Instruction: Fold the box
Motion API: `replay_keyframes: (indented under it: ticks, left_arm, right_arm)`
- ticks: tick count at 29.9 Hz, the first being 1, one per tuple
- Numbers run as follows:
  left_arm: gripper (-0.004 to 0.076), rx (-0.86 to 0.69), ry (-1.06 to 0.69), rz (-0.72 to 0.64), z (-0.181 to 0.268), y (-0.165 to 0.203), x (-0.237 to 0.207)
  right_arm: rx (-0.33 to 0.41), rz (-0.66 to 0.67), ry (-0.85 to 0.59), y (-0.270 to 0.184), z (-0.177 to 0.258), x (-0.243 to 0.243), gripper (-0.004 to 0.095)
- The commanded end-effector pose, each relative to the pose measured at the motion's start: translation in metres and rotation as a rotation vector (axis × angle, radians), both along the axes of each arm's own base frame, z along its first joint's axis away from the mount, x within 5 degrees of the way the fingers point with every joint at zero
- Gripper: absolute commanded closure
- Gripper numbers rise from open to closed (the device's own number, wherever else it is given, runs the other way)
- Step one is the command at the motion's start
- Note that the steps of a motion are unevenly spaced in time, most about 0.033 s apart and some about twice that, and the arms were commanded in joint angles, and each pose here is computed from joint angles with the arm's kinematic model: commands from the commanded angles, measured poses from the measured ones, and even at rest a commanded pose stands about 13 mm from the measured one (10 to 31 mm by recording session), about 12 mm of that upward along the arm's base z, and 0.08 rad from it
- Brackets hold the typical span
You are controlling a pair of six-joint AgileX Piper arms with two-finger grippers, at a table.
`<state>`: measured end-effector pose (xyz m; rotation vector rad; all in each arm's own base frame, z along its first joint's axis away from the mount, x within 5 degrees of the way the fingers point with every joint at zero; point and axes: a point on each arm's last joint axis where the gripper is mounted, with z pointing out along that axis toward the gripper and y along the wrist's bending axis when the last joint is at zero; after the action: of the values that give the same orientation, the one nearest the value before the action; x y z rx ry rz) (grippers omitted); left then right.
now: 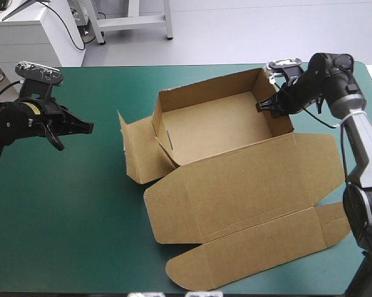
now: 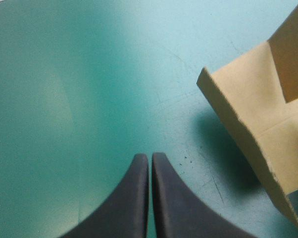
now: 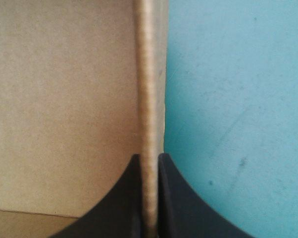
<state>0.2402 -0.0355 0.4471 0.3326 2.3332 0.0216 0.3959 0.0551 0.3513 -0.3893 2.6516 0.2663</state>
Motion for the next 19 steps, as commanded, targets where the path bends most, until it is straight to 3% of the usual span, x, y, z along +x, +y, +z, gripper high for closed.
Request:
replay_keyframes:
  ticks: [1,11,19]
  left_arm:
    - [0.0716,-0.007,-0.104,0.006,0.017,0.002,-0.005]
    - [0.0715,0.048,-0.069,0.106,0.008,0.011,-0.003]
    - [0.0715,0.061,-0.020,0.131,-0.038,0.011,0.010]
  right_arm:
    - [0.078,-0.006,-0.137,-0.010,0.054,-0.029,0.0929]
    - [0.090,-0.003,-0.300,-0.022,0.108,-0.076,0.0928]
    - [0.087,-0.002,-0.381,-0.023,0.133,-0.106,0.0929]
